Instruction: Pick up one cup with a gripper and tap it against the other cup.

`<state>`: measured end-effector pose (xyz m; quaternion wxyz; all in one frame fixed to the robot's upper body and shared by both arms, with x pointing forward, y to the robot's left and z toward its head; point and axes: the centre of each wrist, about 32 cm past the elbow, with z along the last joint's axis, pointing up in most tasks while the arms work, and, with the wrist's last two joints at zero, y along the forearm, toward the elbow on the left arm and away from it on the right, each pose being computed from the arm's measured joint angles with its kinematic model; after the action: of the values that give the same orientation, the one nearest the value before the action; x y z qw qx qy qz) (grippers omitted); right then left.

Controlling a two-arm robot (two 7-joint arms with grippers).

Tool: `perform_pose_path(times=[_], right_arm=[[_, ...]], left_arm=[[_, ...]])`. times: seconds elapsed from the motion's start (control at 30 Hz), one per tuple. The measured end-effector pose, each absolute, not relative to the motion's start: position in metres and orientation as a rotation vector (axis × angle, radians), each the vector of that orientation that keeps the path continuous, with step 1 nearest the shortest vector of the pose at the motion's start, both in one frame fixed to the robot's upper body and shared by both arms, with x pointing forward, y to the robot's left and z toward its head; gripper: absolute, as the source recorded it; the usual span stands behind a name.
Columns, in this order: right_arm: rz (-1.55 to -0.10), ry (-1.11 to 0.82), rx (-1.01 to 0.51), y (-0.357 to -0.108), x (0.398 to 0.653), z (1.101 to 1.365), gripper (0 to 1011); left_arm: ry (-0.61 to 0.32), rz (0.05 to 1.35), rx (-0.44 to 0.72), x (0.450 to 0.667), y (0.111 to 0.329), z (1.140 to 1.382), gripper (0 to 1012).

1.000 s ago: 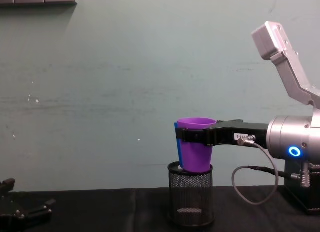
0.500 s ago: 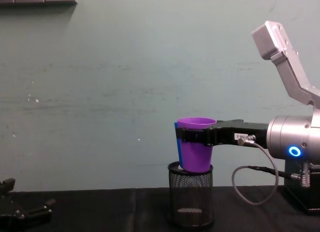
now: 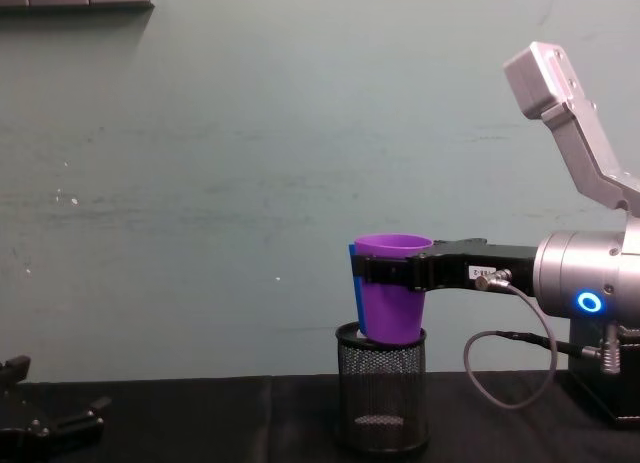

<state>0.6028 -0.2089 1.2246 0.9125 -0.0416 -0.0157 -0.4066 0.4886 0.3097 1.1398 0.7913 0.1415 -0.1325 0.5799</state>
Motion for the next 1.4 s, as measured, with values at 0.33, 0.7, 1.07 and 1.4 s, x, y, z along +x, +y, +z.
perform_pose_path(times=[0.33,0.7,1.07,1.4], right_arm=[[-0.838,-0.032,-0.086,-0.2089,0.6028,1.2246,735],[-0.838,-0.032,-0.086,-0.2089,0.6028,1.2246,735],[-0.838,-0.032,-0.086,-0.2089,0.6028,1.2246,735],[-0.810,-0.063,-0.083,-0.2043,0.5956,1.2278,735]], left_arm=[[-0.285,1.248,0.304,0.4886,0.3097,1.1398,1000],[-0.285,1.248,0.304,0.4886,0.3097,1.1398,1000],[-0.285,1.248,0.305,0.4886,0.3097,1.1398,1000],[-0.285,1.248,0.305,0.4886,0.3097,1.1398,1000]])
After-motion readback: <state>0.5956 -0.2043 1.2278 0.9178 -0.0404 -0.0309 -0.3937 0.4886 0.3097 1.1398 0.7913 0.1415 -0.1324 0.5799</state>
